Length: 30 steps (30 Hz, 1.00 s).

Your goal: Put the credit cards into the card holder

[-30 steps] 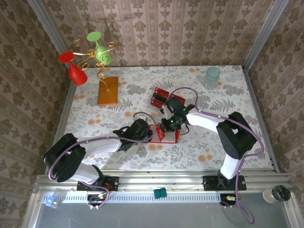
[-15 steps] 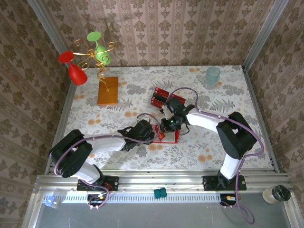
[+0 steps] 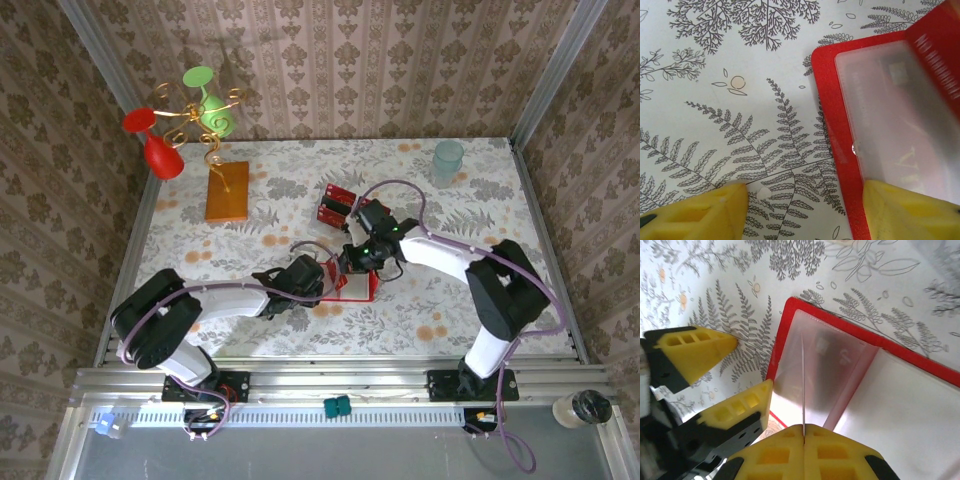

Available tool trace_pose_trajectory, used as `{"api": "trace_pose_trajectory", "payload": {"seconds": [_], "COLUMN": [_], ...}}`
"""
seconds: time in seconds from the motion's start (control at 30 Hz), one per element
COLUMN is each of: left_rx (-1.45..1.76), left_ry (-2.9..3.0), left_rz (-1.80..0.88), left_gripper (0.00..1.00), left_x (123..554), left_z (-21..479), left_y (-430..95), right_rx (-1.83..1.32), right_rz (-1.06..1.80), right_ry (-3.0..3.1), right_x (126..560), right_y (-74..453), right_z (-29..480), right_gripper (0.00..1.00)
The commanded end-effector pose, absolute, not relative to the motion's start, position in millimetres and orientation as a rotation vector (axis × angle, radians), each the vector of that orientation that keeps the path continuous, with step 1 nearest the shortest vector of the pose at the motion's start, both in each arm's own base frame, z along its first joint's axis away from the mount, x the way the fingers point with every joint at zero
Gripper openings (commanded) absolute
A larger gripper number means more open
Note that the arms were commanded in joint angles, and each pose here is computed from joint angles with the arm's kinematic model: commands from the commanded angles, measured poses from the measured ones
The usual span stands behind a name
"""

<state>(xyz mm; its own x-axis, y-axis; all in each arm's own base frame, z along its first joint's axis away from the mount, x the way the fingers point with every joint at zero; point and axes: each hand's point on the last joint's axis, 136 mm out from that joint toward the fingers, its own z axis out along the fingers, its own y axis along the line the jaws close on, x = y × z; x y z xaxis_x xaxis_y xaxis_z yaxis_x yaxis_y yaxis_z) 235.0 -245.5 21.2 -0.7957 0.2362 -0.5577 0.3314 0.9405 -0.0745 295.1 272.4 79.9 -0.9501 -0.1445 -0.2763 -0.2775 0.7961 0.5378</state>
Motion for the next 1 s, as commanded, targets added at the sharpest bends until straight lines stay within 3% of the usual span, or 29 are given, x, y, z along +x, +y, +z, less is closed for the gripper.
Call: {"api": "trace_pose_trajectory", "payload": {"seconds": [0.0, 0.27, 0.97], "left_rx": [0.408, 0.401, 0.389], "left_ry": [2.540, 2.544, 2.560], "left_rz": [-0.177, -0.175, -0.169], "left_gripper": [0.63, 0.62, 0.61], "left_x": [234, 232, 229], "left_z": [19, 17, 11], "left_y": [-242, -241, -240], "right_rx": [-0.252, -0.084, 0.150], "right_rz": [0.913, 0.928, 1.046], "right_ry": [2.694, 2.523, 2.372], "right_x": [299, 301, 300], "right_y": [266, 247, 242], "right_z": [105, 121, 79], "right_gripper": [0.00, 0.00, 0.00]}}
